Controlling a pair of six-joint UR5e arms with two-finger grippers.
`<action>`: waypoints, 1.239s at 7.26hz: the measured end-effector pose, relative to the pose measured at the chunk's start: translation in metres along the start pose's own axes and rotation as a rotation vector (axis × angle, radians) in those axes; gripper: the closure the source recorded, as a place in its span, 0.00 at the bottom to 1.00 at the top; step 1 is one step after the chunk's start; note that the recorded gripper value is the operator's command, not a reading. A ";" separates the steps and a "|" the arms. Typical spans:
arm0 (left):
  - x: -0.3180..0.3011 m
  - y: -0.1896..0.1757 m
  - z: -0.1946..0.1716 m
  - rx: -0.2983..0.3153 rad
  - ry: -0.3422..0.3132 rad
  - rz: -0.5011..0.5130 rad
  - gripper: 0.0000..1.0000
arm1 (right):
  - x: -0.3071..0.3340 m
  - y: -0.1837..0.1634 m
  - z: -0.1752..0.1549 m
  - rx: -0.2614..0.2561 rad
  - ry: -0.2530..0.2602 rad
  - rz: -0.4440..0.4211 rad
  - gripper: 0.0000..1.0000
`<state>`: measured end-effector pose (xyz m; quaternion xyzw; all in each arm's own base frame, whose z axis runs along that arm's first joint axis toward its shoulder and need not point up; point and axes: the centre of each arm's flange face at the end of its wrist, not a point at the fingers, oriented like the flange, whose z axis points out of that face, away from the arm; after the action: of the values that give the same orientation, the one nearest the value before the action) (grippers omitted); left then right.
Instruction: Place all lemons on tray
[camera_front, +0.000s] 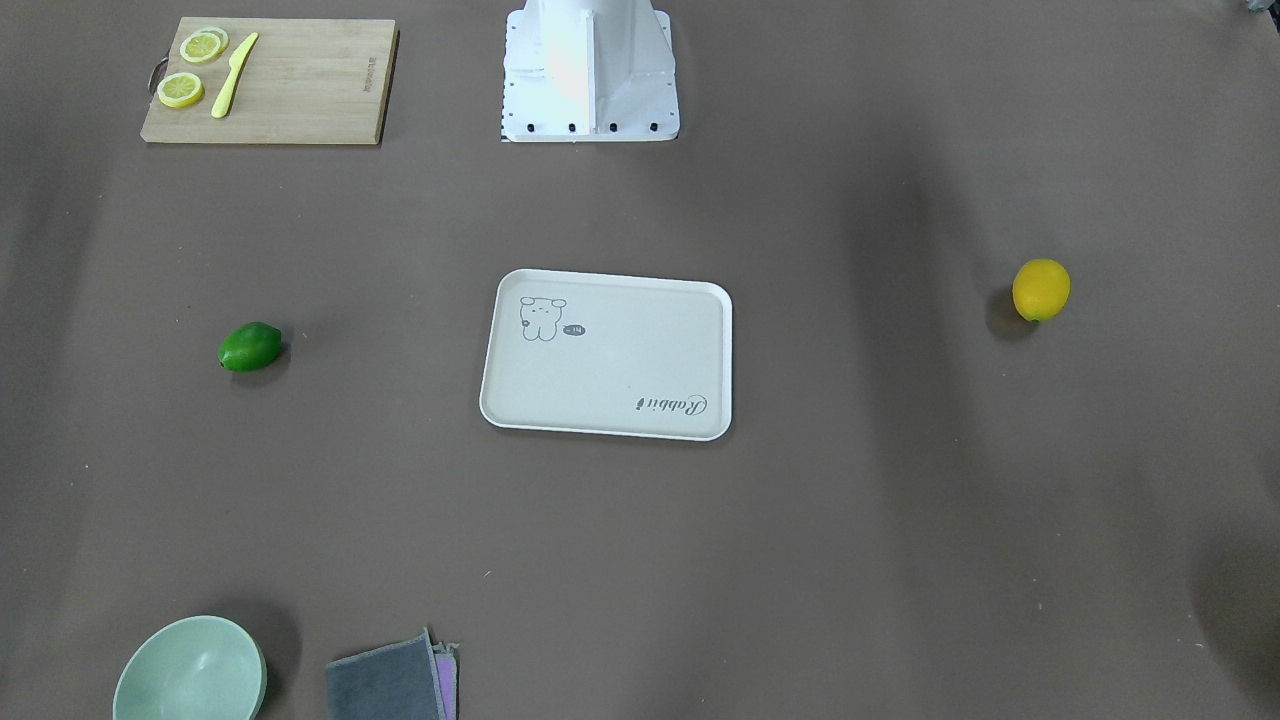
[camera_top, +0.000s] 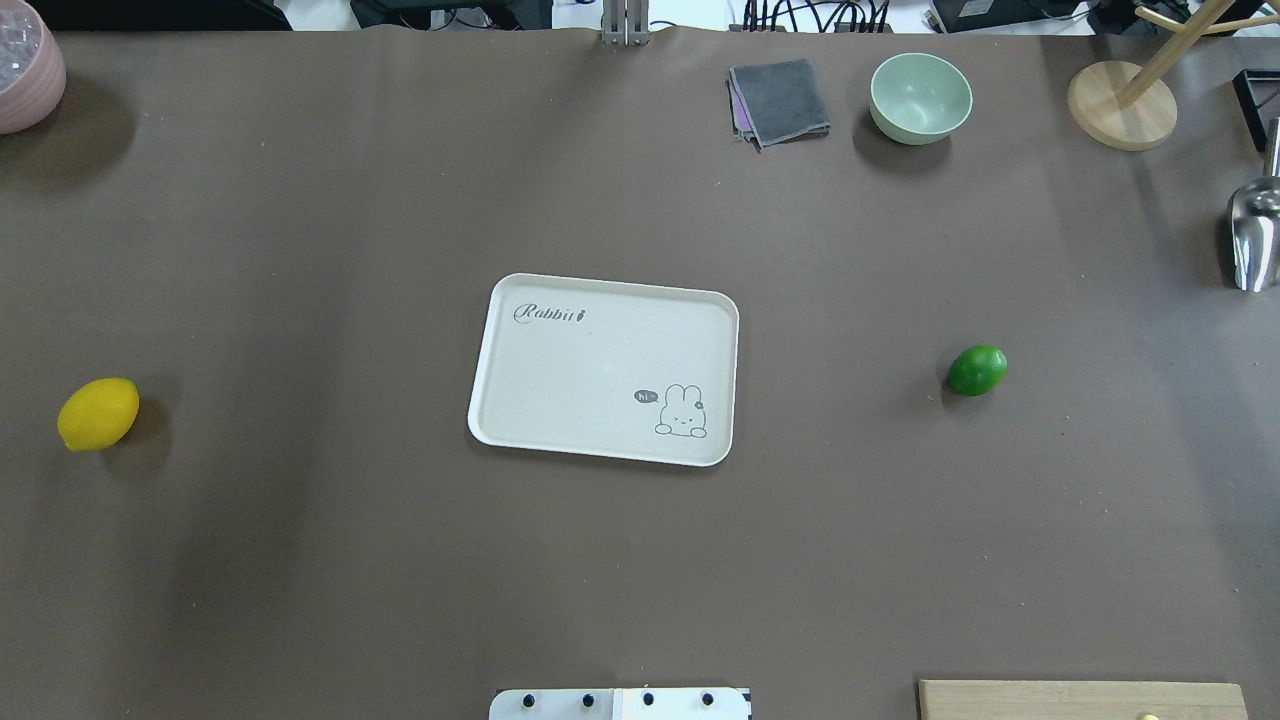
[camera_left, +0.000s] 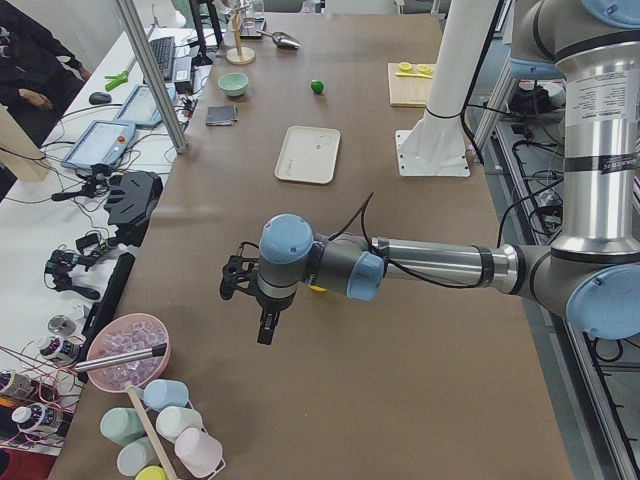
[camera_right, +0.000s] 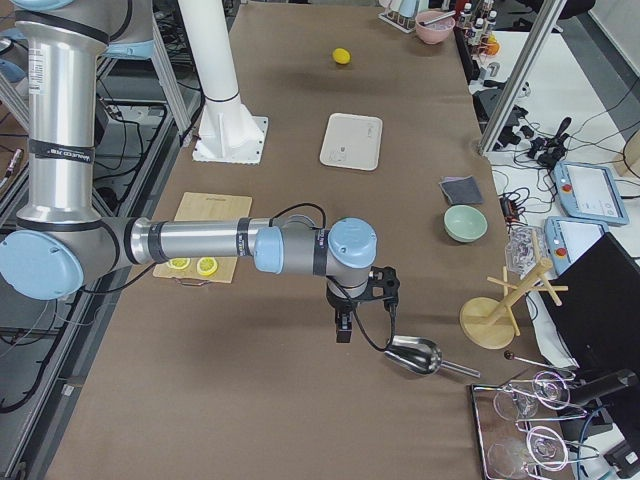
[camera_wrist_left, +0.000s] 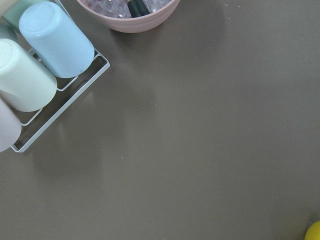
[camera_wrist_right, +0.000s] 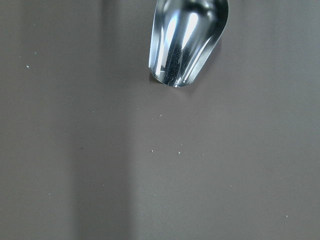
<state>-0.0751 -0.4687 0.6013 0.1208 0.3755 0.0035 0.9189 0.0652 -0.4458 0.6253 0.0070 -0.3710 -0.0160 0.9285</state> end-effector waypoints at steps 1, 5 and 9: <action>0.000 0.001 0.000 0.000 0.001 0.001 0.02 | 0.000 0.000 0.000 0.000 0.000 -0.001 0.00; -0.001 0.003 0.001 -0.004 0.003 -0.003 0.02 | 0.000 0.000 0.000 0.002 0.000 -0.002 0.00; 0.000 0.003 0.000 -0.002 0.003 -0.002 0.02 | -0.001 0.000 -0.001 0.002 0.000 -0.001 0.00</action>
<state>-0.0748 -0.4656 0.6026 0.1193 0.3770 0.0033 0.9185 0.0651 -0.4459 0.6245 0.0083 -0.3711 -0.0160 0.9284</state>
